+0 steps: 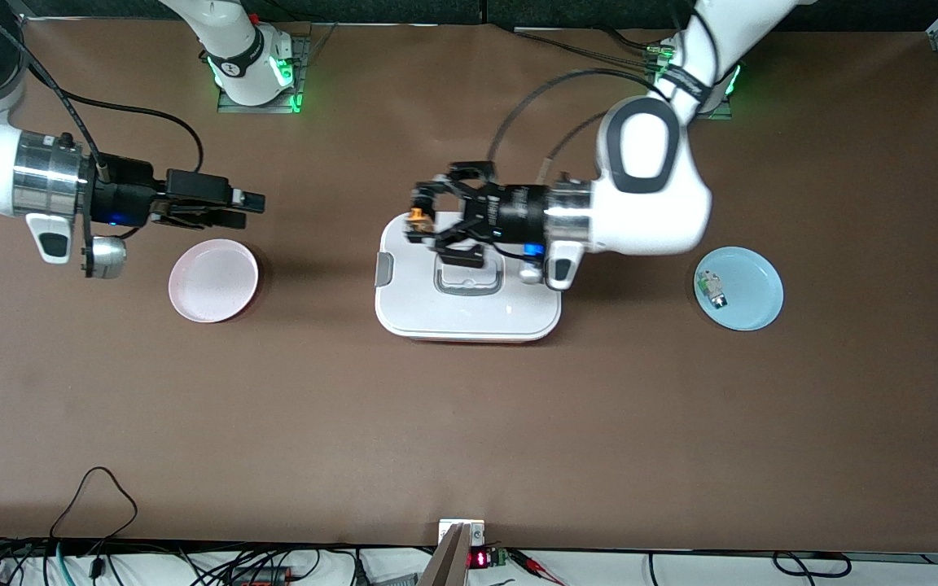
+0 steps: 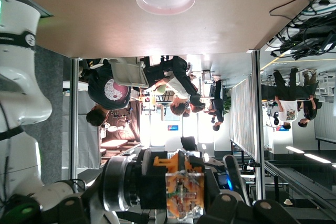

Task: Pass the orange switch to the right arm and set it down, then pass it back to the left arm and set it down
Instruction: 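Bring the right gripper up to the switch held by the left gripper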

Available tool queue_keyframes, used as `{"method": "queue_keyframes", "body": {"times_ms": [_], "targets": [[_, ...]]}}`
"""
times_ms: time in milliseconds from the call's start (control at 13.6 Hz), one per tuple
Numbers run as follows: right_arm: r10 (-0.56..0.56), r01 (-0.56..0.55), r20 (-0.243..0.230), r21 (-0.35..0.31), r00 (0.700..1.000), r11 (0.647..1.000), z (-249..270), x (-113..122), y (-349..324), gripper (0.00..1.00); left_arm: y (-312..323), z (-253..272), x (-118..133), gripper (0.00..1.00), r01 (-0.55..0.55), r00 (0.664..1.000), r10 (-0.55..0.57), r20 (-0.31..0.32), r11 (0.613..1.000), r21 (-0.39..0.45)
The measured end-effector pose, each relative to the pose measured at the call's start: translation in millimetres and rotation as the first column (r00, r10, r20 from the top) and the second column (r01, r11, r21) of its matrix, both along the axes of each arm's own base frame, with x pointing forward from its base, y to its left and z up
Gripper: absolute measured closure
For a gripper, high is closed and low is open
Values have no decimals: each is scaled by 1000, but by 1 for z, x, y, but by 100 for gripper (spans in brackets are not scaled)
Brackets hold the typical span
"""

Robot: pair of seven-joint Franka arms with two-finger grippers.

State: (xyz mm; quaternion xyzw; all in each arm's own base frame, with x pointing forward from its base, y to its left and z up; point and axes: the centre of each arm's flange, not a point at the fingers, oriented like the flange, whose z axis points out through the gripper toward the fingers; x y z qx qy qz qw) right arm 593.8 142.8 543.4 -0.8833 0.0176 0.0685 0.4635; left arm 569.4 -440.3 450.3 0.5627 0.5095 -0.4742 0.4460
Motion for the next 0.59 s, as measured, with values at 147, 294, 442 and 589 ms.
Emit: {"method": "queue_keyframes", "body": {"times_ms": [147, 294, 442, 589], "targets": [[36, -40, 43, 84, 998, 996, -12, 3, 11, 0, -24, -3, -2, 27, -27, 1000, 27, -14, 1000, 10], [54, -67, 79, 175, 995, 982, -34, 4, 16, 0, -29, -9, 2, 27, -36, 999, 37, -22, 999, 11], [77, -109, 146, 227, 986, 968, -56, 5, 17, 0, -27, -10, 7, 27, -44, 999, 44, -23, 999, 11], [75, -137, 216, 291, 974, 947, -73, 6, 18, 0, -26, -9, 8, 27, -47, 999, 48, -23, 999, 10]]}}
